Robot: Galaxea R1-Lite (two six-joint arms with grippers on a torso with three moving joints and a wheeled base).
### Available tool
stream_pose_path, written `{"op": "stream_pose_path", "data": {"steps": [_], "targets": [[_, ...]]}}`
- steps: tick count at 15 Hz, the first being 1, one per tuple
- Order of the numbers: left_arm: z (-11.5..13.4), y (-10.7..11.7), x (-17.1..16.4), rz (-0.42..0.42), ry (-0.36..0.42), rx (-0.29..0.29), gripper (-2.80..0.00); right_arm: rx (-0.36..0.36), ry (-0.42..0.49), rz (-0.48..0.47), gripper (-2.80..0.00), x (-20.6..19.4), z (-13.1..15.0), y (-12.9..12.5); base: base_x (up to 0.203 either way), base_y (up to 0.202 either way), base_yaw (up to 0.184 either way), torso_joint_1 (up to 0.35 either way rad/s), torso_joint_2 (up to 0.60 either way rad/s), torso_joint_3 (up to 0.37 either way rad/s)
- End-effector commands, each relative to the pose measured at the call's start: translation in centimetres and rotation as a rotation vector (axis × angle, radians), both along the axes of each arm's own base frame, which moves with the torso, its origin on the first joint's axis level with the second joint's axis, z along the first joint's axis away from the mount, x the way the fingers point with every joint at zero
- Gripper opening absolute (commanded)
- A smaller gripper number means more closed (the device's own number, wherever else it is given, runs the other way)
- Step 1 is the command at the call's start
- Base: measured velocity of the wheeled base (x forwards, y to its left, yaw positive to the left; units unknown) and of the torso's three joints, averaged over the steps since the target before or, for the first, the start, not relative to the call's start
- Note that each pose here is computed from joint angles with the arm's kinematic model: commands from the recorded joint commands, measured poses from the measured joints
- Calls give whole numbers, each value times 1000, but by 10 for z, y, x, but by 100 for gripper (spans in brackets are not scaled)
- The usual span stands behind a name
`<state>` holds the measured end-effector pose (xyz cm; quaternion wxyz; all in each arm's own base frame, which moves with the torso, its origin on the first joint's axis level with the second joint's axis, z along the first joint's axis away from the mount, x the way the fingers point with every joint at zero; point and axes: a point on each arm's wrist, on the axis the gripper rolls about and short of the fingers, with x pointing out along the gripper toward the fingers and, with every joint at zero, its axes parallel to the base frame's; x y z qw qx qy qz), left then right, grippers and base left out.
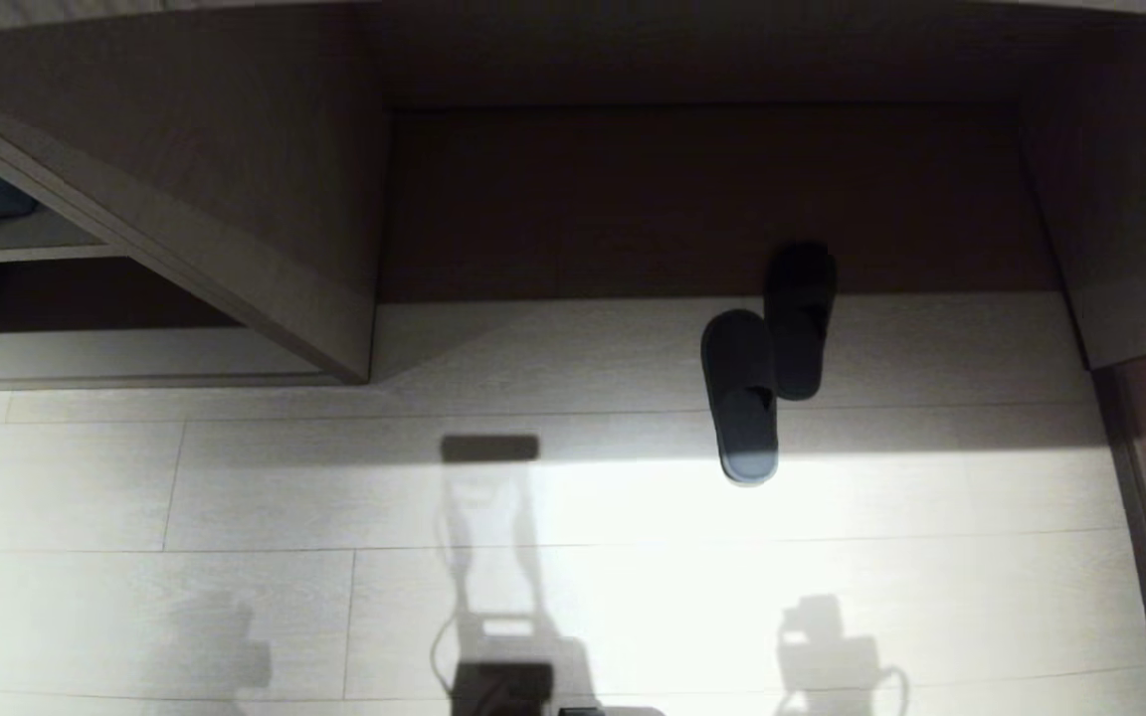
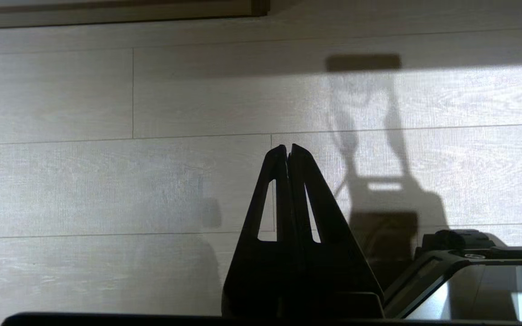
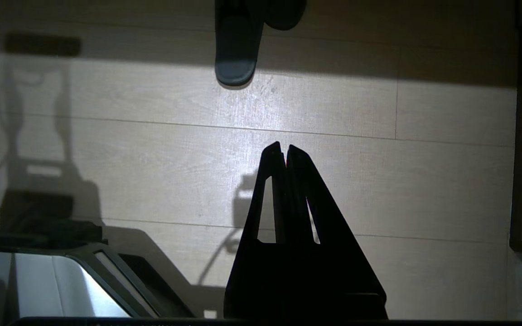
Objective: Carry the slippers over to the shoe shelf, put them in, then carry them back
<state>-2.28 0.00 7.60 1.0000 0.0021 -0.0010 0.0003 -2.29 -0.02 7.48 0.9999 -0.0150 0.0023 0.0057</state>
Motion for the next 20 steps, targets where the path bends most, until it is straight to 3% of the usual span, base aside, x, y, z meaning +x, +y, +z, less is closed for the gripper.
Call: {"op": "stream_pose_path", "data": {"steps": [1, 20], "targets": [[0, 0, 0, -1, 0, 0, -280, -1, 0, 1, -280, 0, 0, 0, 0, 0, 0, 0, 1, 205], [0, 0, 0, -2, -4, -7, -280, -1, 0, 1, -280, 0, 0, 0, 0, 0, 0, 2, 1, 201]]}}
